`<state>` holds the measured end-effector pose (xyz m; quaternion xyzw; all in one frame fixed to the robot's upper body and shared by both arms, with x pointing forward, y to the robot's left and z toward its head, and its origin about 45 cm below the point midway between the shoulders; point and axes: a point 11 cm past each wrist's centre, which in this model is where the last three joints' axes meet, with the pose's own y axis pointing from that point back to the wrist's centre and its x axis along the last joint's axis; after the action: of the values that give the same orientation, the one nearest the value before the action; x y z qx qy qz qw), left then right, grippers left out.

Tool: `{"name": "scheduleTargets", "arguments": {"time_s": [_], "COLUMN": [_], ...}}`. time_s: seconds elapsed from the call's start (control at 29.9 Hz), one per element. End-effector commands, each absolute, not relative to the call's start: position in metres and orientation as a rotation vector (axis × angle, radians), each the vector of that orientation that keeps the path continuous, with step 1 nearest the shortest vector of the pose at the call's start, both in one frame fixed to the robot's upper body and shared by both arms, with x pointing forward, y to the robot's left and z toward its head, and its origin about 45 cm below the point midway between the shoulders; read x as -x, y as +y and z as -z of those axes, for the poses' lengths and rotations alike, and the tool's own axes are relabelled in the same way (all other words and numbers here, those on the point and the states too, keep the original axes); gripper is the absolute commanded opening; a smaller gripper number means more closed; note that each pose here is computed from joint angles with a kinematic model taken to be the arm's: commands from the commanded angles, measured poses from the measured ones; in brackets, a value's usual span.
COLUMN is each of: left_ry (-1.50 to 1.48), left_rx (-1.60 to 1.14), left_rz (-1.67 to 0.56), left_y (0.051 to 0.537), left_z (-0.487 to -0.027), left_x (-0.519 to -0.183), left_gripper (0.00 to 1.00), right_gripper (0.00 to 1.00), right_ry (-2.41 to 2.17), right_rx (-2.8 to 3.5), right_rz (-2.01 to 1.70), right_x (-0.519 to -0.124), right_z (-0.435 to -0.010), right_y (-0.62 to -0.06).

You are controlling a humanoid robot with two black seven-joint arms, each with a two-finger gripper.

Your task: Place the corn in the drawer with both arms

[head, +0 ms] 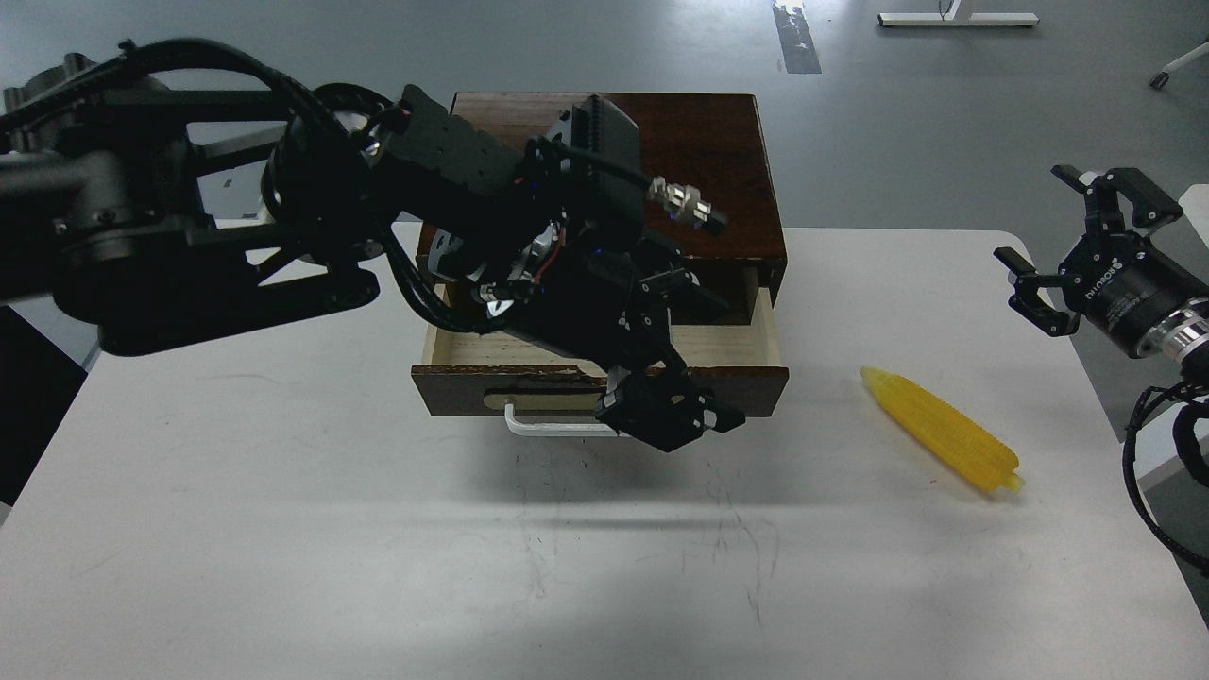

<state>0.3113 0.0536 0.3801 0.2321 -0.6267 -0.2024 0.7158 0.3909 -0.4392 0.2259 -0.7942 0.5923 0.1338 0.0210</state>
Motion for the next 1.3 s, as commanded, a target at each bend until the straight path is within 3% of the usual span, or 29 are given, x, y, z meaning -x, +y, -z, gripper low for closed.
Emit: {"name": "scheduleTargets", "arguments": {"time_s": [0.0, 0.23, 0.53, 0.8, 1.07, 1.27], "left_ry": [-1.140, -0.597, -0.242, 0.032, 0.112, 0.126], "left_rx": [-0.358, -0.069, 0.167, 0.259, 0.245, 0.284], "left_rz": [0.239, -0.117, -0.535, -0.880, -0.969, -0.972], "left_y": [0.069, 0.109, 0.168, 0.263, 0.298, 0.295], "left_z": [-0.407, -0.400, -0.391, -0.326, -0.289, -0.293], "left_x": [-0.324, -0.356, -0.399, -0.418, -0.421, -0.424], "left_gripper": [0.98, 0.98, 0.98, 0.98, 0.98, 0.98], "right_gripper": [1.00, 1.00, 1.00, 1.00, 1.00, 1.00], "right_ry": [1.844, 1.879, 1.886, 1.901, 1.764, 1.430], "right_rx": [2.456, 2.428, 2.418, 2.734, 3.189, 3.606], "right_rz": [-0.399, -0.338, -0.297, -0.102, 0.330, 0.801], "right_x": [-0.393, -0.400, -0.405, -0.394, -0.389, -0.374], "right_z": [-0.230, -0.242, -0.253, -0.255, -0.281, -0.285], "right_y": [-0.442, -0.453, -0.457, -0.464, -0.460, -0.447]}}
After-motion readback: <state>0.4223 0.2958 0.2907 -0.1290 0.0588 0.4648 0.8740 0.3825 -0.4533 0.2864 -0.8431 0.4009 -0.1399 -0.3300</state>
